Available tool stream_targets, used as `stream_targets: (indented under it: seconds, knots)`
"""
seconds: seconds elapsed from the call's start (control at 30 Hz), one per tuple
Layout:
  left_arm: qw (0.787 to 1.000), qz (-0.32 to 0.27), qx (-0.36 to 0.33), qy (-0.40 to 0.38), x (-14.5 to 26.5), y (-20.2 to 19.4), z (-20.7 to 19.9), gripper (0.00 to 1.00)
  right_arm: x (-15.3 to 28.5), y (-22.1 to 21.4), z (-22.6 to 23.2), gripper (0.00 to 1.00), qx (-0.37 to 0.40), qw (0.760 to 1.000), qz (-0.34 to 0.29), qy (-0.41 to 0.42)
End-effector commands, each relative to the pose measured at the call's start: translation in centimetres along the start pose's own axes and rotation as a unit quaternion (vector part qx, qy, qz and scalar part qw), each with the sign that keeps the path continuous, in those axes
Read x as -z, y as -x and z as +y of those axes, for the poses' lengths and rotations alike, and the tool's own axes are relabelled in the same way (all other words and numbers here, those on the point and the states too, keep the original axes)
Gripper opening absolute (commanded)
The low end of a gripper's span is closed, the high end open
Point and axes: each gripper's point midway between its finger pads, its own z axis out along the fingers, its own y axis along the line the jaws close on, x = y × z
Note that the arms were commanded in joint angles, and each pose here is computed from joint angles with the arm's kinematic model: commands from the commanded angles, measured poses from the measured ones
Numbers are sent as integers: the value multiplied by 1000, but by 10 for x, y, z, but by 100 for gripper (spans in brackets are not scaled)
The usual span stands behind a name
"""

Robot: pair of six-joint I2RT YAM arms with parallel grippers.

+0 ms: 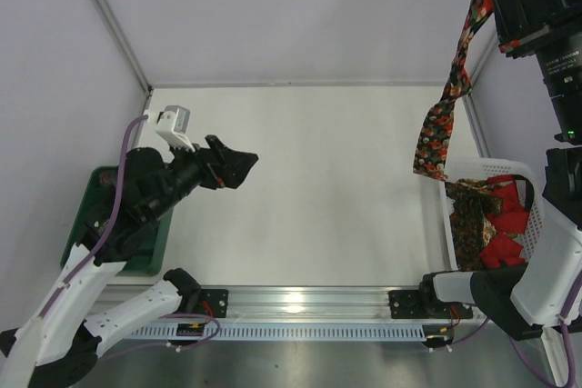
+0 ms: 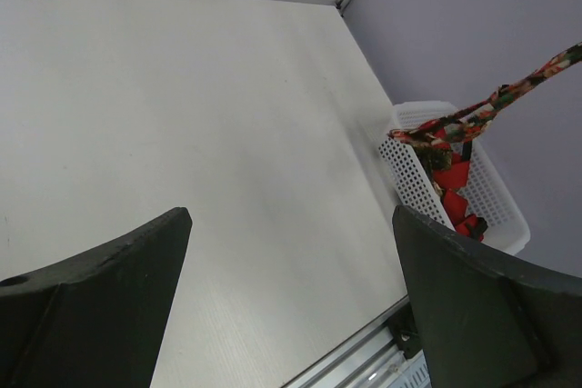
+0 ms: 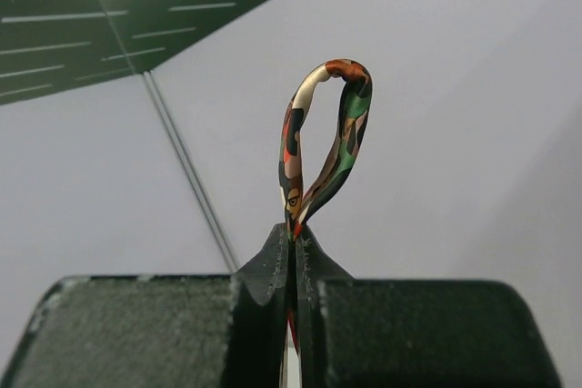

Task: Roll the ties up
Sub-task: Move the tie to the center of the board

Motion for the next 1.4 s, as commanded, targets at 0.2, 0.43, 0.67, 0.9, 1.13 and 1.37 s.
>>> stream_targets:
  seconds: [0.2,0.43,0.67,0.9,1.13,1.37]
  knots:
    - [999,-33,-22,-16,5,25,-10,100,-18,11,-9,0,5,999,-39,-3]
    - [999,-28,-32,-3,8,21,-3,100,-15,-5,-42,0,2,997,-20,-76]
    - [999,-15,-40,0,2,16,0,100,17,-40,-61,0,-10,991,33,-129]
    - [999,-7,-43,-13,-5,11,-2,100,19,-80,1,0,-24,989,128,73]
    - [998,-25,-48,-13,1,18,0,100,19,-128,83,0,-174,904,245,304]
    - [998,-48,-45,-7,14,23,4,100,42,-146,137,0,-263,808,323,416]
